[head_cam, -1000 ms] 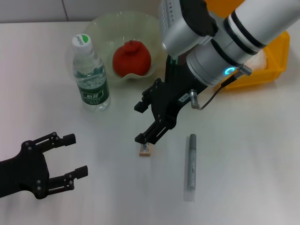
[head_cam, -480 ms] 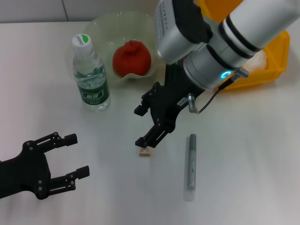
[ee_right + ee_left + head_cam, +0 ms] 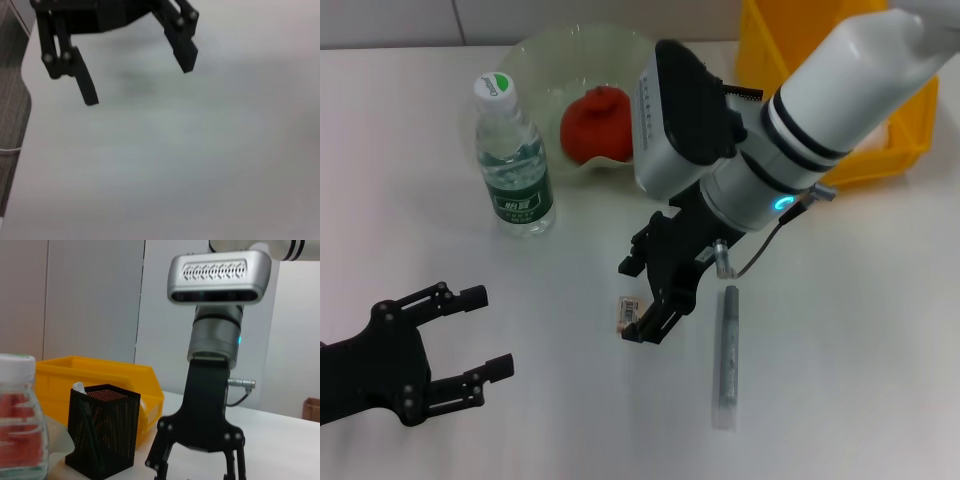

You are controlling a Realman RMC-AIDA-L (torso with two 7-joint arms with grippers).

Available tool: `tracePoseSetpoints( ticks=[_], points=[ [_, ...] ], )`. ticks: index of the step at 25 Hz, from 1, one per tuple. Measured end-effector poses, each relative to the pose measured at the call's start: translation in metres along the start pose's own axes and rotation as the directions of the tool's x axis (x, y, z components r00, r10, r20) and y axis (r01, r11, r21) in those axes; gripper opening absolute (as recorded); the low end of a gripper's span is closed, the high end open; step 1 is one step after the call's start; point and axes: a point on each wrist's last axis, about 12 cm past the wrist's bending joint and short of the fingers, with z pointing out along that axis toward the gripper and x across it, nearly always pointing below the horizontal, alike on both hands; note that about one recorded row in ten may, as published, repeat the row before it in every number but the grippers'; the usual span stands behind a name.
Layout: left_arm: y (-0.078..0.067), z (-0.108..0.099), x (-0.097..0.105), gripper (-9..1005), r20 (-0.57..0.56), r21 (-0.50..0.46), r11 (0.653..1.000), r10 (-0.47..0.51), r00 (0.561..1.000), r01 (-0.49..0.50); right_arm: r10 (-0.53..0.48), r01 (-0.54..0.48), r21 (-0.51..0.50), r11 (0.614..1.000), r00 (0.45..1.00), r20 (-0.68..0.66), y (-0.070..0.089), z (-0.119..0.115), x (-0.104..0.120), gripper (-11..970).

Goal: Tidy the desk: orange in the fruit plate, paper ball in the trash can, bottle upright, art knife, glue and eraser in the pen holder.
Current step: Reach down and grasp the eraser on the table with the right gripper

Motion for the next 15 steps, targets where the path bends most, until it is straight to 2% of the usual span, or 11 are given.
tracePoseSetpoints(
  ticks=[15],
  points=[
    [0.001,0.003,-0.001,801,0.010,0.005,1.000,0.001,1.000,-0.001,-0.012,0.012,0.034,0.999,1.000,-0.021,0.003,0.020,0.007,775]
  ],
)
